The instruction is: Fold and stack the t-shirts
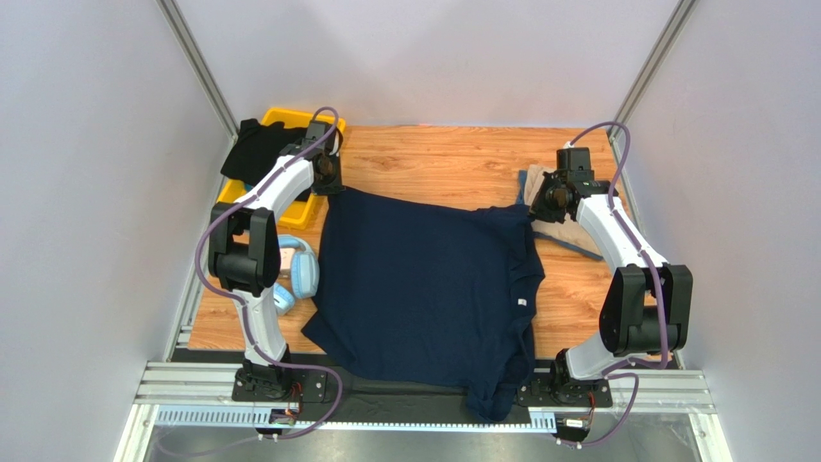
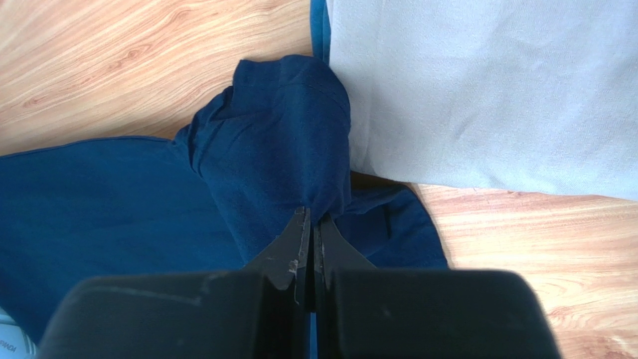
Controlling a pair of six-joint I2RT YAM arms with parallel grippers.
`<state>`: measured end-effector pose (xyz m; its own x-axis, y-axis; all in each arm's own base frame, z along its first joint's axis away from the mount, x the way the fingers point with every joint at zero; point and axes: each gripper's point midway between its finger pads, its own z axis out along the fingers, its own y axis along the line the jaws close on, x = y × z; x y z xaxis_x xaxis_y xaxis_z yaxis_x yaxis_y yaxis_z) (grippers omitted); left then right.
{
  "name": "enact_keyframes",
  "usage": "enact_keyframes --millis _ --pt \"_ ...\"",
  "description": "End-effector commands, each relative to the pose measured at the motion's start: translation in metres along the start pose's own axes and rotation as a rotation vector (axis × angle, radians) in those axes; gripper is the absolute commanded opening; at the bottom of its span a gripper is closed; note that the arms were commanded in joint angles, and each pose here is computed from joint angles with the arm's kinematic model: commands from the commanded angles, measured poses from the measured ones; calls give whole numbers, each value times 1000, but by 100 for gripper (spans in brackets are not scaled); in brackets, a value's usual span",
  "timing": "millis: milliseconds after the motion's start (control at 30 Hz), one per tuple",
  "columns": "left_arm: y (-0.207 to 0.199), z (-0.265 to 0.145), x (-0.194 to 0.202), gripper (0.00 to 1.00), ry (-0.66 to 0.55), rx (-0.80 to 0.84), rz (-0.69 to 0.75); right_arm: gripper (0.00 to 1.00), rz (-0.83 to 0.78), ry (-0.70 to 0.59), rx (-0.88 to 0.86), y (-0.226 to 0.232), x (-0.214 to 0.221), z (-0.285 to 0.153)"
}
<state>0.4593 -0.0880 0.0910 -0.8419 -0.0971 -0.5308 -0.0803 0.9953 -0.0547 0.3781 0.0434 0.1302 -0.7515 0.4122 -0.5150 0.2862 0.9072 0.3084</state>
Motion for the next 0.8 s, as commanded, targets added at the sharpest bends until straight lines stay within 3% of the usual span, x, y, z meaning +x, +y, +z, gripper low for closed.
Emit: enact_keyframes --millis 0,167,267,433,500,533,633,767 --pt "9 -27 -34 0 -132 -16 -4 0 0 -67 -22 4 -15 -7" --pt "11 -16 -24 0 -58 -26 24 0 -4 -66 -17 5 -18 -5" --pt "5 0 -2 0 79 -3 54 0 -3 -76 -17 5 -21 -8" --pt "-7 14 10 0 174 54 71 0 -4 -93 -3 3 -23 -13" --pt "-10 19 16 10 210 69 69 0 -5 -99 -4 4 -24 -15" --pt "-12 19 17 23 211 75 67 0 -5 -99 -4 4 -24 -15" --pt "-12 18 15 47 200 76 68 0 -4 -99 -4 4 -23 -16" --pt "-9 16 8 52 150 68 67 0 -2 -99 -4 4 -24 -16"
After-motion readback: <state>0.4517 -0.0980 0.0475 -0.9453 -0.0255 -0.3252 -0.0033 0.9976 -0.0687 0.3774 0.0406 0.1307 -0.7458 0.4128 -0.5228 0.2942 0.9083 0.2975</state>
